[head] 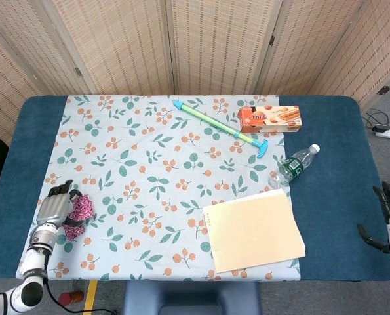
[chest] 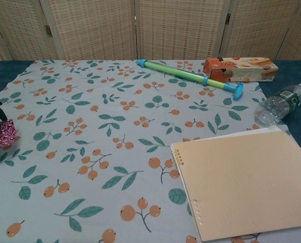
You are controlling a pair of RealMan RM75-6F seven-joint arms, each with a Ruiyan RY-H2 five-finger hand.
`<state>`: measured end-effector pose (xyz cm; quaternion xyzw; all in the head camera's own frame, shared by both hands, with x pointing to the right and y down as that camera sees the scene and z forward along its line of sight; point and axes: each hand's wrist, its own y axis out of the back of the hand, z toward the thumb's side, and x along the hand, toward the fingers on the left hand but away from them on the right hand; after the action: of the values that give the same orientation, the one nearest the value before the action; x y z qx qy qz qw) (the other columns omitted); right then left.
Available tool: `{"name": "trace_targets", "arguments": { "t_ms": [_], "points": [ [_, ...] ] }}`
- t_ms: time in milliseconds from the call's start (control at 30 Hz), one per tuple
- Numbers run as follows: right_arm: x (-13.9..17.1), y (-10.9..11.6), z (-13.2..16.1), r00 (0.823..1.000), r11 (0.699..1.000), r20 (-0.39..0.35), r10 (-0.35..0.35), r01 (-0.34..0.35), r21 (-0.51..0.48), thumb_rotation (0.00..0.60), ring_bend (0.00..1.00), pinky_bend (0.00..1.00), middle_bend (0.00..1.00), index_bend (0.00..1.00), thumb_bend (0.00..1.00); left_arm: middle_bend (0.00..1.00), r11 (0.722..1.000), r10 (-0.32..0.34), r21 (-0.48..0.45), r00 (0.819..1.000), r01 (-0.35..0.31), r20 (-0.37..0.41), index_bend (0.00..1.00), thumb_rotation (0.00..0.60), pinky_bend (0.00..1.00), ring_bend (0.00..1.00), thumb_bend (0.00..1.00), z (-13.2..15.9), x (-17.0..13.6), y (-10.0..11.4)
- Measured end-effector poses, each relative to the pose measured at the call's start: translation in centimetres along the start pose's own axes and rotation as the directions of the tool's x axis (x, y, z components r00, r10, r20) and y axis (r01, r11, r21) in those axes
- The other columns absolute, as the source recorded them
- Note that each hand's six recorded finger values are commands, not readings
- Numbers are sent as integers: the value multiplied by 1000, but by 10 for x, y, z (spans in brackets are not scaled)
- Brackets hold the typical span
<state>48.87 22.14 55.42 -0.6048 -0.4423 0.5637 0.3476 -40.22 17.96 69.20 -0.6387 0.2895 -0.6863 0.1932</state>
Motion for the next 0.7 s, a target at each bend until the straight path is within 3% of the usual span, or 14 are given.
{"name": "trace_targets", "arguments": {
  "t_ms": [367, 700],
  "points": [
    [-2, 4, 1, 1000, 1000, 0, -14, 14, 2, 501, 0, 0, 0, 0, 364, 0, 1000, -4, 11, 1000, 4, -15, 301, 600, 0, 0, 223, -29, -27, -13],
    [-2, 4, 5, 1000, 1000, -7, -17, 17, -1, 499, 0, 0, 0, 0, 364, 0, 999, -24, 29, 1000, 24, -11, 298, 600, 0, 0, 222, -32, -30, -26]
  ]
}}
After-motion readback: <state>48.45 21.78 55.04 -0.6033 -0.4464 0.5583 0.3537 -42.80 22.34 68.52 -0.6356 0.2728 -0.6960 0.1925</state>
